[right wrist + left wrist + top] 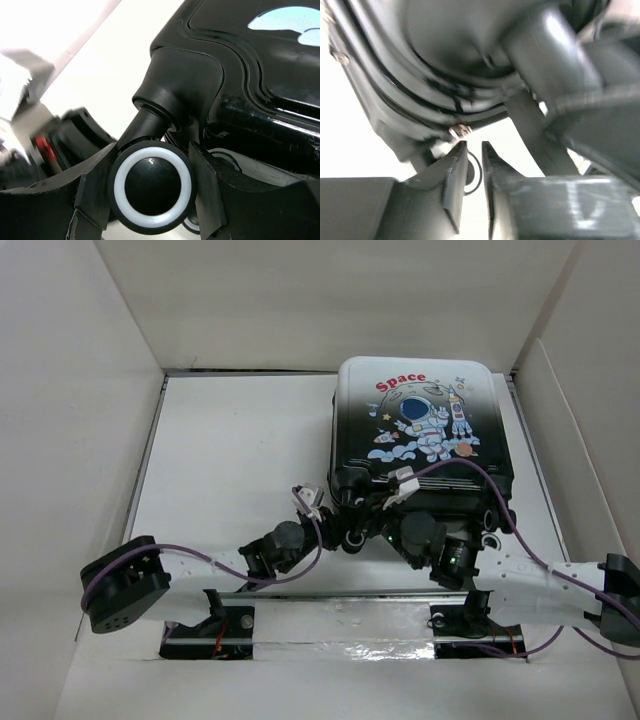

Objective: Pack the luggage

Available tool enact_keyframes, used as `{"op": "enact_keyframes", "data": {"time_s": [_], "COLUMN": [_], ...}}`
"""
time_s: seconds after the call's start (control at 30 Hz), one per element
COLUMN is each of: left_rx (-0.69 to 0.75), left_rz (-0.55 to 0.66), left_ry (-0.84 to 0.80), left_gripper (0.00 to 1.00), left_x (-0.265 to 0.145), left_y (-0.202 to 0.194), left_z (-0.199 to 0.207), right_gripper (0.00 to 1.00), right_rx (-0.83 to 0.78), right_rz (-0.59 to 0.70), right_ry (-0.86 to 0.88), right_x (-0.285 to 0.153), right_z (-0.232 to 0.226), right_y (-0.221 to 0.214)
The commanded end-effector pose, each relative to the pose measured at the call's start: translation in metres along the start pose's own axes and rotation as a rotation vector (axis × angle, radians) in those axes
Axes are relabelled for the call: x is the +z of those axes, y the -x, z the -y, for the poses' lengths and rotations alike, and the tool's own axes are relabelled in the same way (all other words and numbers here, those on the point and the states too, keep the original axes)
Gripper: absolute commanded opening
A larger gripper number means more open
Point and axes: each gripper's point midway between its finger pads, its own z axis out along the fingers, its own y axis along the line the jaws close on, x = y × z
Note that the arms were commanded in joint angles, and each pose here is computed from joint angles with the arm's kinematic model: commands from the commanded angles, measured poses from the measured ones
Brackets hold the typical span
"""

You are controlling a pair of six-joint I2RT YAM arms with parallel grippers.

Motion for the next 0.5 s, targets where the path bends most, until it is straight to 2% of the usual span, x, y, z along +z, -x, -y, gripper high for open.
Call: {"op": "enact_keyframes", "data": {"time_s": [0.0,0.13,0.33,0.47], "left_rx": [0.064,0.081,0.072,0.079], "left_rz": [0.048,0.069,0.088,0.084], "left_ry": [0.041,0.113,0.194,0.229], "left_gripper": [0.17,0.29,0.33,0.46], "left_x": [0.008,0.015,0.012,0.007], "left_y": [0.007,0.005,0.006,0.002], "left_z": [0.010,0.005,-0.009,-0.017], "right_gripper": [0.00,0.00,0.00,0.00], "right_rx": [0.048,0.024,0.004,0.003], "right_rz": [0.110,0.112,0.099,0.099], "right_ry": [0.086,0.098,0.118,0.123], "right_x": [0.004,0.004,0.004,0.004], "right_z": [-0.032,-0.037,-0.043,-0.044], "right_y": [0.049,0.057,0.060,0.060]}}
